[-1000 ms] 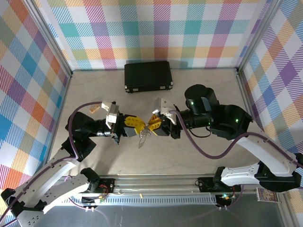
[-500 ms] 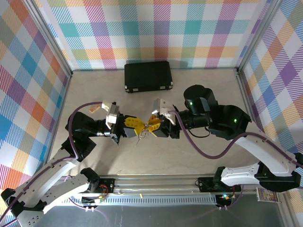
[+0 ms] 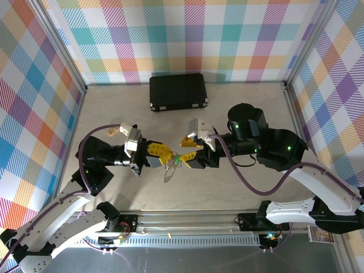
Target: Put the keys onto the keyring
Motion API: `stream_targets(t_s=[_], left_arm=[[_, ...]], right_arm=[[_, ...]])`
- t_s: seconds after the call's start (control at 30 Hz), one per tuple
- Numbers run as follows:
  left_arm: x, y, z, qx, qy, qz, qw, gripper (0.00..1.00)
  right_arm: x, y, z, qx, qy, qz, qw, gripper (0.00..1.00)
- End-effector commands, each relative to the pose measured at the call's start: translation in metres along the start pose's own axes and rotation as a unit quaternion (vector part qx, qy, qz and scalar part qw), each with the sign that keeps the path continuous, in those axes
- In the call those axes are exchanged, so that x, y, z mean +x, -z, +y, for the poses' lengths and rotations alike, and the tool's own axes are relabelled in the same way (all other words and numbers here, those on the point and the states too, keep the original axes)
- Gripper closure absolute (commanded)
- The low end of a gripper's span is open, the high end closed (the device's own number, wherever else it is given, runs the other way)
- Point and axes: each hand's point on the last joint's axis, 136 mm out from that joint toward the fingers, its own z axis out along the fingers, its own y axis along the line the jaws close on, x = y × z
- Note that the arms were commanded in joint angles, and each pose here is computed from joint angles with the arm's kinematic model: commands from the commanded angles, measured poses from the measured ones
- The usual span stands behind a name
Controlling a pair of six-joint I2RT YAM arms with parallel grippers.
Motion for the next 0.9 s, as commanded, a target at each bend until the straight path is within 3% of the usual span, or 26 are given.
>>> stream_targets(t_s=[0.0,0.37,0.87], left_arm=[[-0.007,0.002,-0.013,0.018,-0.019,-0.007,1.0,1.0],[-0.005,0.001,-0.01,0.012,-0.021,-0.004,1.0,1.0],[-0.004,0.001,-0.008,0.005,-0.023,-0.003,1.0,1.0]], right_arm=[[-0.009,0.001,0.002,-0.009,-0.002,-0.021,1.0,0.6],[-0.014,-0.008,0.016,-0.062,-0.011,-0.033,0.997,0.64],[-0.003,-0.019,0.012,-0.063,-0.025,-0.014,0.998,0.76]])
